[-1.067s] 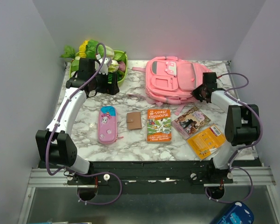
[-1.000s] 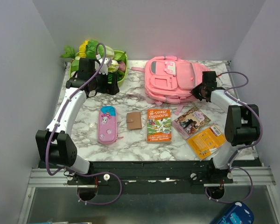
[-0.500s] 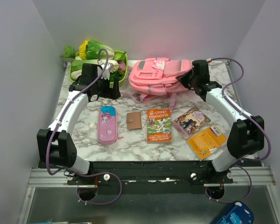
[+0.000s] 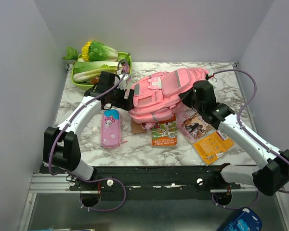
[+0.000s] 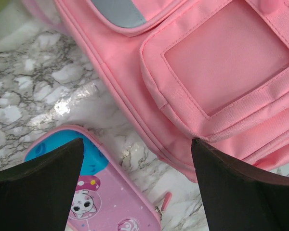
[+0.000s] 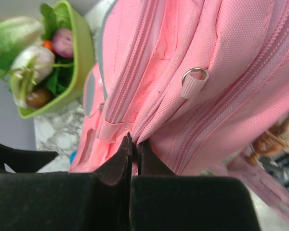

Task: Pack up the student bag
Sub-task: Place the student bag at the center of the board.

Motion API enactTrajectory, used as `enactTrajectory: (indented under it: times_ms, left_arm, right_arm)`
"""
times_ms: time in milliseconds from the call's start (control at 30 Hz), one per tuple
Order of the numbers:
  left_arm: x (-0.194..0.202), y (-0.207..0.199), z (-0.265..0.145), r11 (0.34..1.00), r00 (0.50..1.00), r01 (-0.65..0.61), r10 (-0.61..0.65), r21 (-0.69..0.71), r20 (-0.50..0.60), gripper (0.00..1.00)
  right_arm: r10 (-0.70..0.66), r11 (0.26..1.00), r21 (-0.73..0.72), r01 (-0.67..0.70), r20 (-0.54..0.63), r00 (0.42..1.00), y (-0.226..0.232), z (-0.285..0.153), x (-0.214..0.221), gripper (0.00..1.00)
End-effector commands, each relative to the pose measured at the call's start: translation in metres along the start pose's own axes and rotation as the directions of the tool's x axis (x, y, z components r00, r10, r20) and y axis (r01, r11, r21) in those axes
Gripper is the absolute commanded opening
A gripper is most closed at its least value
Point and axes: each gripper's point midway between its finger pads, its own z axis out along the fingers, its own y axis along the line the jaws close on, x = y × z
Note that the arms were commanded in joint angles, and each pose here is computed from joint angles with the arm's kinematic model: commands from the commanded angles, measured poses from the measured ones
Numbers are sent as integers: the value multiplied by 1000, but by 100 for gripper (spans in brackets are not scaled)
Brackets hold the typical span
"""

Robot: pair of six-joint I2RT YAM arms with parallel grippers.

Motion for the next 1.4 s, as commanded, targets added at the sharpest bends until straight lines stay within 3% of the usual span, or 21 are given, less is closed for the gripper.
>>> enactTrajectory:
  times_ms: [0,67,100,200,267,400,500,633,867,1000,1167,1267,1300,1367]
  left_arm:
    - [27,-22,28,997,994,-72,74,17,-83,99]
    - [38,-26,39,996,988,-92,93,17,-125,99]
    - [39,-27,42,995,986,-101,102,10,-133,99]
    - [42,-27,51,994,982,-105,105,6,-159,99]
    - [43,-25,54,995,979,-103,101,0,-176,99]
    - [41,-25,56,994,981,-105,104,0,-164,99]
    - [42,-27,58,995,980,-101,102,12,-171,97]
    - [46,-30,62,996,978,-87,92,36,-186,95]
    - [50,-31,72,996,977,-72,81,52,-197,86]
    - [51,-29,80,996,976,-73,82,51,-201,78]
    - [49,-31,81,995,977,-73,84,65,-196,69]
    - [48,-31,82,995,978,-75,86,68,-189,54]
    - [48,-32,84,995,978,-72,84,71,-190,45]
    - [41,-32,85,995,980,-72,84,69,-182,38]
  right_arm:
    - [28,995,89,-32,47,998,-35,-23,20,1]
    - [23,993,119,-23,2,1000,-55,-30,47,7]
    - [22,990,139,-19,-21,1000,-63,-32,56,23]
    - [-10,991,133,25,-112,994,-77,-44,85,49]
    - [-59,994,78,75,-190,980,-71,-54,106,54]
    - [-163,986,-53,155,-213,963,-50,-72,102,56]
    - [-242,969,-71,238,-46,969,-29,-81,51,55]
    - [-358,934,76,350,155,921,-14,-74,-23,64]
    - [-379,901,268,340,107,919,-50,7,-77,66]
    - [-311,874,378,306,-47,949,-108,63,-72,68]
    - [-269,839,441,320,-174,947,-152,92,-47,68]
    - [-200,844,451,289,-236,951,-171,95,-24,66]
    - [-176,854,445,268,-237,956,-171,94,-20,64]
    - [-150,881,405,246,-255,955,-172,90,-3,59]
